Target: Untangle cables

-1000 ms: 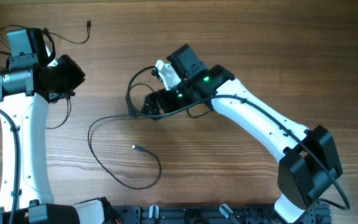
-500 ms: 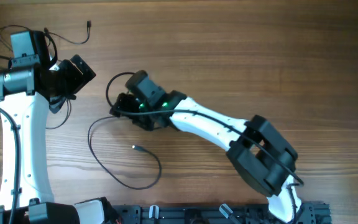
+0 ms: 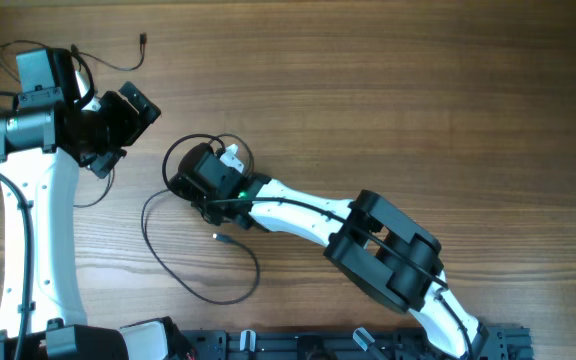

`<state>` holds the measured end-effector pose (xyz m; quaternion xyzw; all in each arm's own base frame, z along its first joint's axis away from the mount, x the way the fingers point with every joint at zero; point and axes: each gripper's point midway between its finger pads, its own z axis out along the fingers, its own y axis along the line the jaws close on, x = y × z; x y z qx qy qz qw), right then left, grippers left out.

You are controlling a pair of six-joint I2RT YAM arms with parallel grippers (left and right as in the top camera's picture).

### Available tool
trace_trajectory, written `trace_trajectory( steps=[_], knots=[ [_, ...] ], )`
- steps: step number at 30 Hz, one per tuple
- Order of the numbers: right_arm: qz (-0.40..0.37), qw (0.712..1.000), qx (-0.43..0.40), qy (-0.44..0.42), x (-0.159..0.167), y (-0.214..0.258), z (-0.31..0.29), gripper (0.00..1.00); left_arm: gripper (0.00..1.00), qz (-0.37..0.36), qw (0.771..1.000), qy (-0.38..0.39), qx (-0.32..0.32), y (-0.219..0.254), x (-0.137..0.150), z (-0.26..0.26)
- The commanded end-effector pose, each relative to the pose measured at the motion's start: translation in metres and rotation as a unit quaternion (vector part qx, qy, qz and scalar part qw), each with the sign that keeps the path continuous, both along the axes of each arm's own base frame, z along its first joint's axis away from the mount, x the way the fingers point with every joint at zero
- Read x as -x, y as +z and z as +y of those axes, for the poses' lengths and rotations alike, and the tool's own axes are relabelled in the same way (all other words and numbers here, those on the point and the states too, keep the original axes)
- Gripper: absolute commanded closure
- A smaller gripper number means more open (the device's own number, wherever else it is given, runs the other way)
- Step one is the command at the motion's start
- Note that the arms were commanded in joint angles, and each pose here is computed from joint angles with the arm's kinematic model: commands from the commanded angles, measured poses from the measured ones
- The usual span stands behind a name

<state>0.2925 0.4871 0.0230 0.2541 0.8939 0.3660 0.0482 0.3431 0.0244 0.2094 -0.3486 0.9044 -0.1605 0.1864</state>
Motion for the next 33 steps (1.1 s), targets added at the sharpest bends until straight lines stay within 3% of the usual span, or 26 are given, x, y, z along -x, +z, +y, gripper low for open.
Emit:
trace_trajectory(
  steps=[1, 7, 9, 13, 15, 18, 22, 24, 26, 30, 32, 33],
  knots=[
    [-0.013, 0.997, 0.050, -0.054, -0.015, -0.041, -0.017, 0.28, 0.00, 0.005, 1.000, 0.002, 0.011, -0.004, 0.000, -0.002],
    [-0.034, 0.992, 0.091, -0.076, -0.027, -0.074, -0.033, 0.49, 0.00, 0.010, 1.000, 0.002, 0.011, -0.005, 0.001, -0.003],
    [-0.080, 0.988, 0.118, -0.051, -0.037, -0.074, -0.039, 0.57, 0.00, 0.010, 1.000, 0.002, 0.011, -0.005, 0.001, -0.003],
    [-0.119, 0.983, 0.143, 0.008, -0.047, -0.073, -0.044, 0.96, 0.00, 0.010, 1.000, 0.002, 0.011, -0.005, 0.001, -0.003],
    [-0.136, 0.980, 0.136, 0.046, -0.052, -0.060, -0.042, 0.96, 0.00, 0.011, 1.000, 0.002, 0.011, -0.005, 0.002, -0.003],
    [-0.195, 0.972, 0.084, 0.103, -0.065, 0.014, -0.032, 0.96, 0.00, 0.011, 1.000, 0.002, 0.011, -0.005, 0.002, -0.003],
    [-0.339, 0.929, 0.032, 0.141, -0.070, 0.176, -0.049, 0.96, 0.00, 0.008, 1.000, 0.002, 0.011, -0.004, 0.000, -0.002],
    [-0.409, 0.898, 0.003, 0.164, -0.047, 0.262, -0.070, 0.96, 0.00, 0.006, 1.000, 0.002, 0.011, -0.004, 0.000, -0.002],
    [-0.440, 0.883, -0.010, 0.162, -0.027, 0.312, -0.092, 0.96, 0.00, 0.002, 1.000, 0.002, 0.010, -0.003, -0.002, -0.002],
    [-0.469, 0.875, 0.005, 0.118, -0.011, 0.360, -0.135, 0.96, 0.00, -0.001, 0.999, -0.014, 0.030, -0.002, -0.002, -0.011],
    [-0.473, 0.876, 0.025, 0.089, -0.016, 0.367, -0.154, 0.96, 0.00, -0.027, 0.994, -0.085, 0.070, 0.007, -0.002, -0.033],
    [-0.469, 0.880, 0.033, 0.075, -0.021, 0.366, -0.162, 0.96, 0.00, -0.066, 0.979, -0.164, 0.103, 0.019, -0.002, -0.055]
  ],
)
